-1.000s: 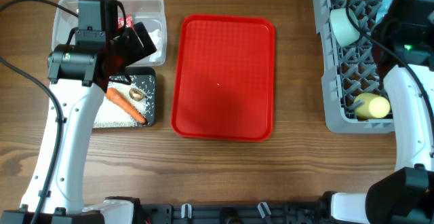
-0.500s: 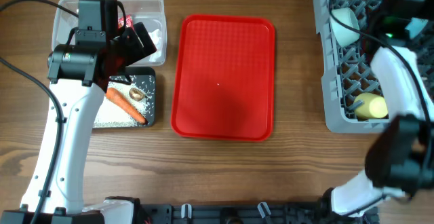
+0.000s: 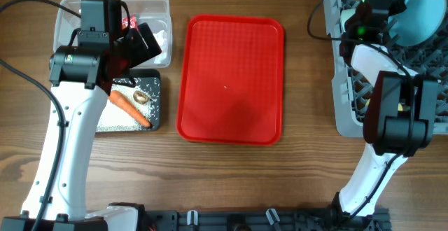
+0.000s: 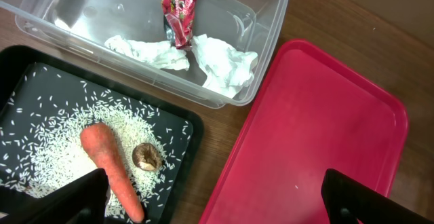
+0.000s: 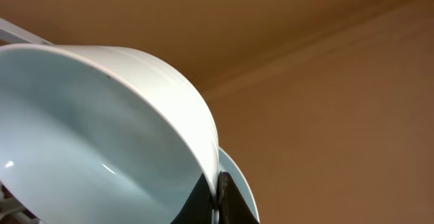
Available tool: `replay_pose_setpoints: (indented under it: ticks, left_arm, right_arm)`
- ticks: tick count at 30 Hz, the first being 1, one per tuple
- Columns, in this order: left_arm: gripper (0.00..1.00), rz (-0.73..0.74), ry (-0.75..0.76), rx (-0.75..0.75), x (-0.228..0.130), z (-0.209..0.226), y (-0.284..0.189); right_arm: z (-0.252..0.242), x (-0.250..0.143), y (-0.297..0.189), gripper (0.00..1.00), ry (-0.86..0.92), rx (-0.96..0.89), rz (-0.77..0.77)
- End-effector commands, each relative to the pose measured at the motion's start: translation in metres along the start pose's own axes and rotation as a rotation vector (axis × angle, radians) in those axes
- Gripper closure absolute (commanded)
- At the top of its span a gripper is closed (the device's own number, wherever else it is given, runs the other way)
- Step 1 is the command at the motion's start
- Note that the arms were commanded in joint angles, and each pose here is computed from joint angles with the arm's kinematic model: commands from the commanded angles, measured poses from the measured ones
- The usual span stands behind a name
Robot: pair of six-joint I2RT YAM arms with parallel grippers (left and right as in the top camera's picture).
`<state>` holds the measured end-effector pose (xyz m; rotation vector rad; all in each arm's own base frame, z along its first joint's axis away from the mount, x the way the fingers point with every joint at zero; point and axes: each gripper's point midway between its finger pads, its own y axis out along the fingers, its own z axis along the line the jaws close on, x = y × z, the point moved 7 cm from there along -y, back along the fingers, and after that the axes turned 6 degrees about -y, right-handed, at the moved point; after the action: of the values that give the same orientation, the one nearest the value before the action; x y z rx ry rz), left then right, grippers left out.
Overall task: Sort waste into correct bins and load items into the dishwasher rack
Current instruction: 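Carry the light-blue bowl with the right gripper and place it in the rack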
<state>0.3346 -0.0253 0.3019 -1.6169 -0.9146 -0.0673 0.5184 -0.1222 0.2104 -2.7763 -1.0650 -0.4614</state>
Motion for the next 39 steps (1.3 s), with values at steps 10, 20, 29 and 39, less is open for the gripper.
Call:
replay_pose_setpoints:
  ticks: [10,20,29,39]
  left_arm:
    - [0.0,-0.014,-0.004,0.015,0.003,0.003,0.0]
    - [0.0,-0.014,-0.004,0.015,0.003,0.003,0.0]
    - [0.0,-0.015,-0.004,0.015,0.003,0.003,0.0]
    - [0.0,-0.015,-0.004,0.015,0.003,0.003,0.0]
  right_arm:
    - [0.008,-0.002,0.008,0.96,0.006,0.019,-0.034]
    - [0.011,-0.024,0.021,0.96,0.329,0.055,0.028]
    - [0.024,-0.027,0.021,0.96,0.439,0.126,0.038]
    - [0.046,-0.025,0.012,0.88,0.374,0.238,0.061]
